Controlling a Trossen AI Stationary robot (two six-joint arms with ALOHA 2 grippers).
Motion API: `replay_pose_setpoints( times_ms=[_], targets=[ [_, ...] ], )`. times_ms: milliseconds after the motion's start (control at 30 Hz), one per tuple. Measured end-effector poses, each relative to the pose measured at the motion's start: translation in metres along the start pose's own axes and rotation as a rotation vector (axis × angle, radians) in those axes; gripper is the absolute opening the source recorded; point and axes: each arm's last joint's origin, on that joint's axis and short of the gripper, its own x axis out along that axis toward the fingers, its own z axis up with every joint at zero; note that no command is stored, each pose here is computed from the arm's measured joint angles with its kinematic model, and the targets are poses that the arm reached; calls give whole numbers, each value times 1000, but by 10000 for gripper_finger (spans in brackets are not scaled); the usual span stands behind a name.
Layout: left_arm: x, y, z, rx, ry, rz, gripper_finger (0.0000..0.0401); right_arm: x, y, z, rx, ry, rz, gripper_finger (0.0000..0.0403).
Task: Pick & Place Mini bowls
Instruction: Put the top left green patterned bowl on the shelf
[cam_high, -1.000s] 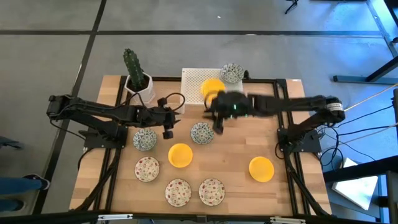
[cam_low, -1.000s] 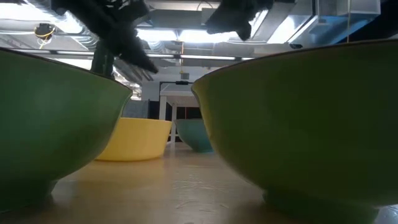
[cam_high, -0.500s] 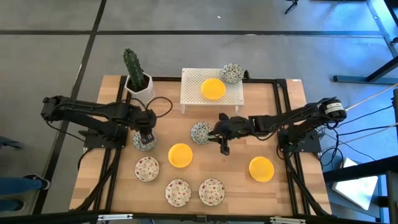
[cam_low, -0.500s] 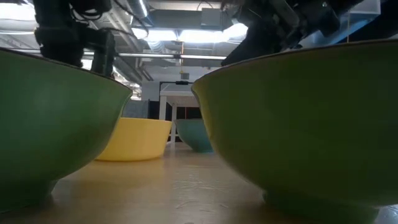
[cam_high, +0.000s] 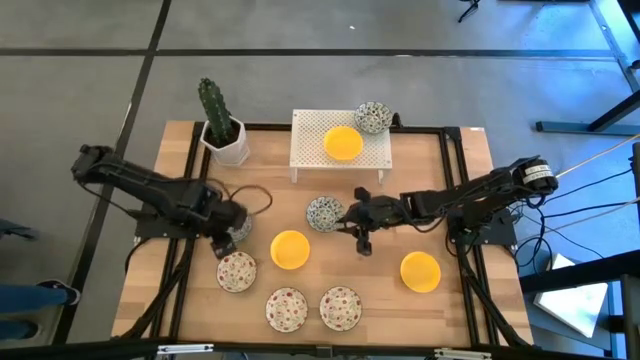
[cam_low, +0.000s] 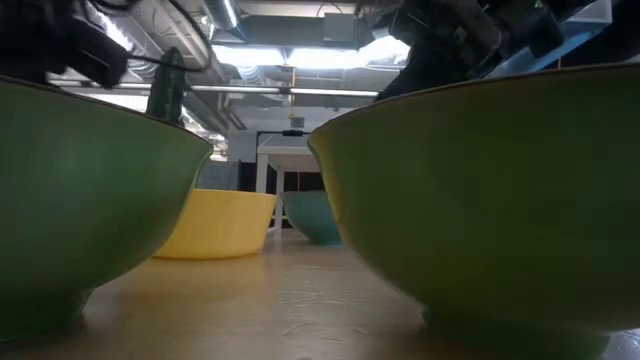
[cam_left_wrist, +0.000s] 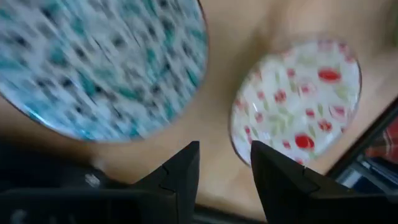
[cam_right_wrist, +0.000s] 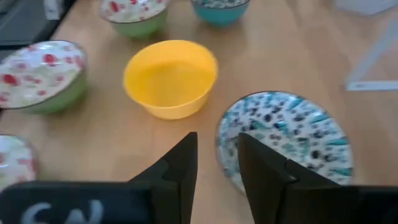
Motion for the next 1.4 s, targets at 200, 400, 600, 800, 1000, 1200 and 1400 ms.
replay_pose_setpoints(
  times_ms=[200,400,600,800,1000,1200,1400],
  targets=[
    [14,-34,-21,17,-100,-45,118,0,0,-1,-12,6,-26,115],
    [14,-89,-26,228,-342,-231,116,0,0,-1,-8,6,-27,115],
    [18,-116,-26,299,-393,-123,116,0,0,0,28,-5,-25,115],
    [46,-121,-16,159,-320,-12,129,0,0,0,46,-3,-26,115],
    [63,-120,-3,82,-237,24,177,0,0,0,51,-3,-26,115],
    [72,-117,4,55,-190,62,208,0,0,-1,68,5,-27,115],
    [87,-117,7,61,-165,116,192,0,0,-1,74,13,-28,115]
  ],
)
